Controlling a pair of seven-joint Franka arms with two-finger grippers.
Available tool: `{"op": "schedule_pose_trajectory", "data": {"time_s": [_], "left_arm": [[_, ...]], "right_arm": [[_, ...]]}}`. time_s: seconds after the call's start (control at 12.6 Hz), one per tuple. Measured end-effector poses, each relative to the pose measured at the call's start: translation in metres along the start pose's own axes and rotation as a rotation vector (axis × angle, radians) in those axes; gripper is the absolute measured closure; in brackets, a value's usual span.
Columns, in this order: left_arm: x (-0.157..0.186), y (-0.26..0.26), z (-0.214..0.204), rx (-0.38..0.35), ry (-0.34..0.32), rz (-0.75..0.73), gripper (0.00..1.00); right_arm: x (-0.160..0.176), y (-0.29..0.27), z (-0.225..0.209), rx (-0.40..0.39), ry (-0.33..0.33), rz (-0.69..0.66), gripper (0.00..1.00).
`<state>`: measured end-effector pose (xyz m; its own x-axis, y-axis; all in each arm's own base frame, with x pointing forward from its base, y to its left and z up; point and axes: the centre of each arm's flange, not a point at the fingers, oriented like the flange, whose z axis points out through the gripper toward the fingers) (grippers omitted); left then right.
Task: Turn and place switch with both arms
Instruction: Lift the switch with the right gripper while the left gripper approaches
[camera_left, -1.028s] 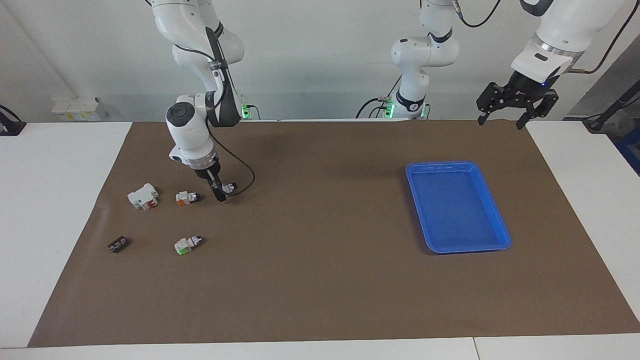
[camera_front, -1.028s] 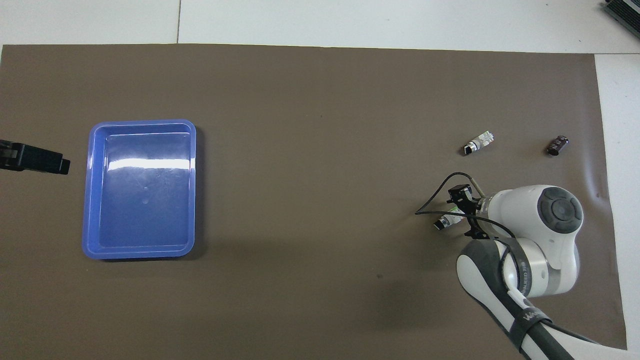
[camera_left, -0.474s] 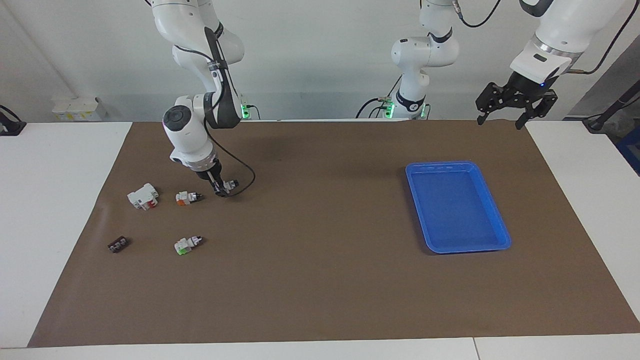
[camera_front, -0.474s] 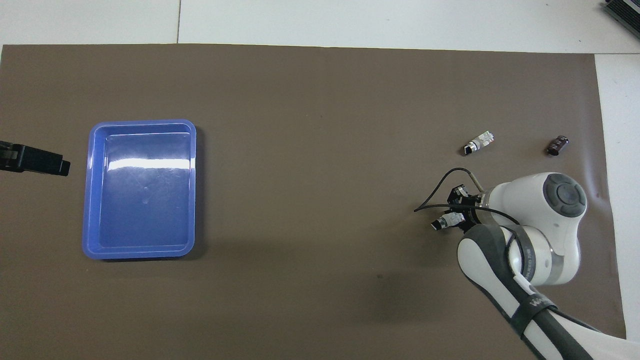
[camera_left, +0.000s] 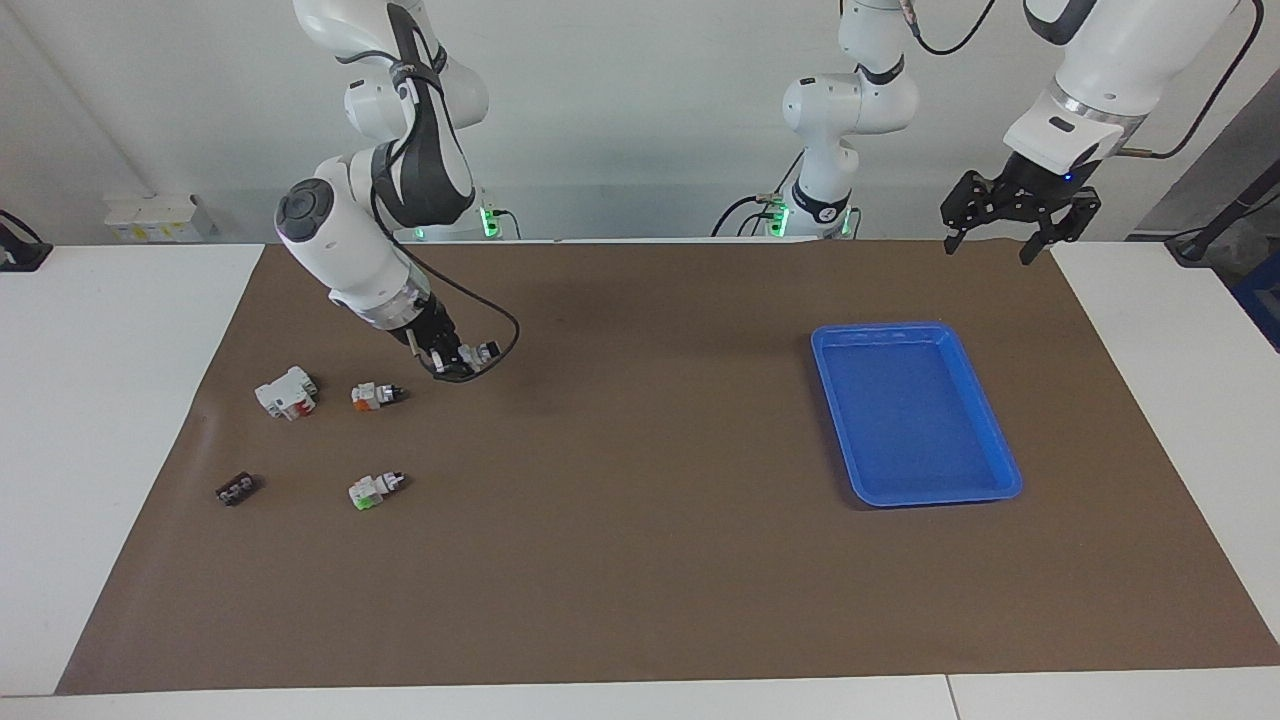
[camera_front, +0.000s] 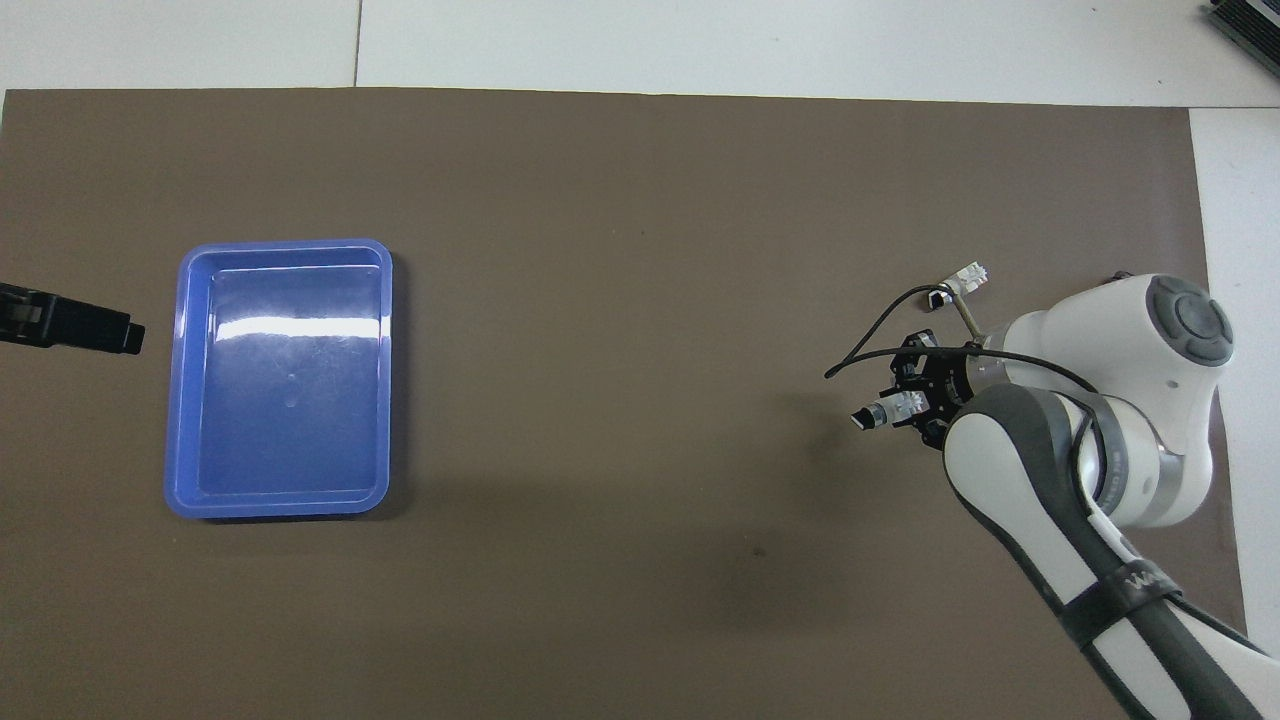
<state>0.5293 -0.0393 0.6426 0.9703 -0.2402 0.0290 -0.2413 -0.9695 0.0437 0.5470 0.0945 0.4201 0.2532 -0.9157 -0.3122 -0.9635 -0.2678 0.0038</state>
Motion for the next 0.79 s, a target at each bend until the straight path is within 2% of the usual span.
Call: {"op": "schedule_pose_trajectory", "data": {"time_s": [0.32,0.47,0.63,0.79], "left_arm": [[0.006,0.014,-0.002,-0.003,0.047,0.024,0.00],[0.011,0.022,0.000,-0.091,0.088,0.018,0.01],[0.015,0.032,-0.002,-0.196,0.123,-0.007,0.00],[0.020,0.047,-0.005,-0.321,0.152,-0.101,0.03]], "right_arm": [[-0.044,-0.020,-0.062,0.062,-0.200,0.067,0.67],[-0.078,-0.029,-0.084,0.085,-0.270,0.149,0.67],[-0.121,-0.033,-0.094,0.086,-0.294,0.161,0.67],[-0.151,-0.035,-0.102,0.095,-0.341,0.169,0.67]]}}
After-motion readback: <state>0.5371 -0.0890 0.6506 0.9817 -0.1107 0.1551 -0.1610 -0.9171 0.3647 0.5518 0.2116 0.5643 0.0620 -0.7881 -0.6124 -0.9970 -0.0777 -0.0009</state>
